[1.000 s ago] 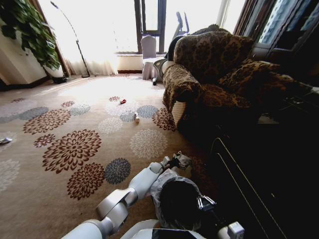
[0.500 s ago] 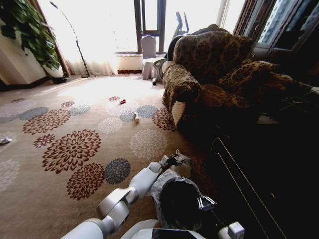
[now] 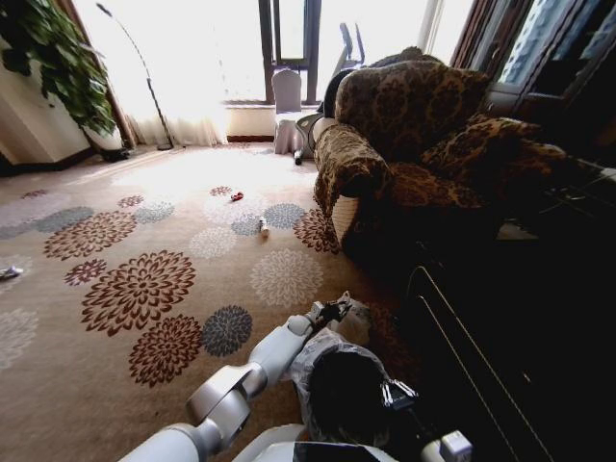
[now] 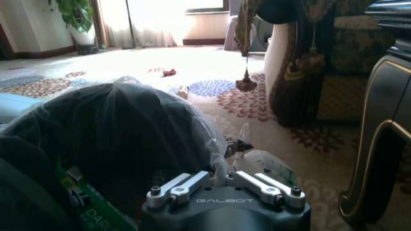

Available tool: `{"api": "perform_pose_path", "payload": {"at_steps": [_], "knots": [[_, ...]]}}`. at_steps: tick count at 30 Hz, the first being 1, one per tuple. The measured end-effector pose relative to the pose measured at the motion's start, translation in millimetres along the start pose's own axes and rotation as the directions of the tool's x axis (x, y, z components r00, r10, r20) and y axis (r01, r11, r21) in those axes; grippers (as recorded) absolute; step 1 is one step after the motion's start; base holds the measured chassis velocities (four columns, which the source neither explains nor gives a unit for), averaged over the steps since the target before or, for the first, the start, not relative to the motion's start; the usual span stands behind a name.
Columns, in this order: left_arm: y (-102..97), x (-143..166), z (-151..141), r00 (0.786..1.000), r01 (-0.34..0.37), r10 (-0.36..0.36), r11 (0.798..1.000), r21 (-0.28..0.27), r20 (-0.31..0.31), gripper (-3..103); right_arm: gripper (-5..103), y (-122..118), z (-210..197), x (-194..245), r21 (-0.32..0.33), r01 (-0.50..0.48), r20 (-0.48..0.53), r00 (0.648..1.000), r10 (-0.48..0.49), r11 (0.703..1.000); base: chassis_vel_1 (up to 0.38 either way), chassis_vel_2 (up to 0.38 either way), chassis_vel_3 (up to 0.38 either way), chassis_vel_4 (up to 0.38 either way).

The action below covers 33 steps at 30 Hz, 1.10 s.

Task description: Pick up the trash from the ground and place it into the trash bin.

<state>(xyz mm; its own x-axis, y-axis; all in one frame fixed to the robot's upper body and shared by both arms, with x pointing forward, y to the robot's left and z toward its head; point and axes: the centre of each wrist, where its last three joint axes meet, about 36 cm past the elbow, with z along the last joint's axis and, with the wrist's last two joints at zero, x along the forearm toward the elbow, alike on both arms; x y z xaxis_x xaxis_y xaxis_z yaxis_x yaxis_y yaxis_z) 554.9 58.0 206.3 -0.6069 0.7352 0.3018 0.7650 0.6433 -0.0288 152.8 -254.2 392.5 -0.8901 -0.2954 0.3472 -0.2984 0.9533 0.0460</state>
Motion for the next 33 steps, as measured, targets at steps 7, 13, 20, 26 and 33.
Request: {"api": "perform_pose_path", "payload": {"at_steps": [7,13,20,26,33], "knots": [[0.6,0,0,1.000,0.009,-0.009,1.000,0.005,0.002,0,2,0,0,0,0.001,0.001,0.001,1.000,-0.001,1.000,0.000,0.000,0.000,0.000],[4.6,2,-1,0.998,0.043,-0.045,0.998,0.037,0.038,0,2,0,0,-1,0.001,0.002,0.003,1.000,-0.002,1.000,0.000,0.000,0.000,0.000],[18.3,0,-23,0.982,0.096,-0.109,0.991,0.090,0.155,0,2,-2,-3,-5,0.005,0.002,0.019,1.000,-0.002,1.000,0.000,0.000,0.000,0.000],[30.0,-2,-48,0.954,0.108,-0.141,0.985,0.138,0.265,0,2,-4,-4,-9,0.004,0.006,0.028,1.000,-0.006,1.000,0.000,0.000,0.000,0.000],[45.4,13,-85,0.907,0.095,-0.161,0.978,0.183,0.390,0,2,-11,-11,-26,0.005,0.015,0.044,0.999,-0.015,1.000,0.000,0.000,0.000,0.000]]}}
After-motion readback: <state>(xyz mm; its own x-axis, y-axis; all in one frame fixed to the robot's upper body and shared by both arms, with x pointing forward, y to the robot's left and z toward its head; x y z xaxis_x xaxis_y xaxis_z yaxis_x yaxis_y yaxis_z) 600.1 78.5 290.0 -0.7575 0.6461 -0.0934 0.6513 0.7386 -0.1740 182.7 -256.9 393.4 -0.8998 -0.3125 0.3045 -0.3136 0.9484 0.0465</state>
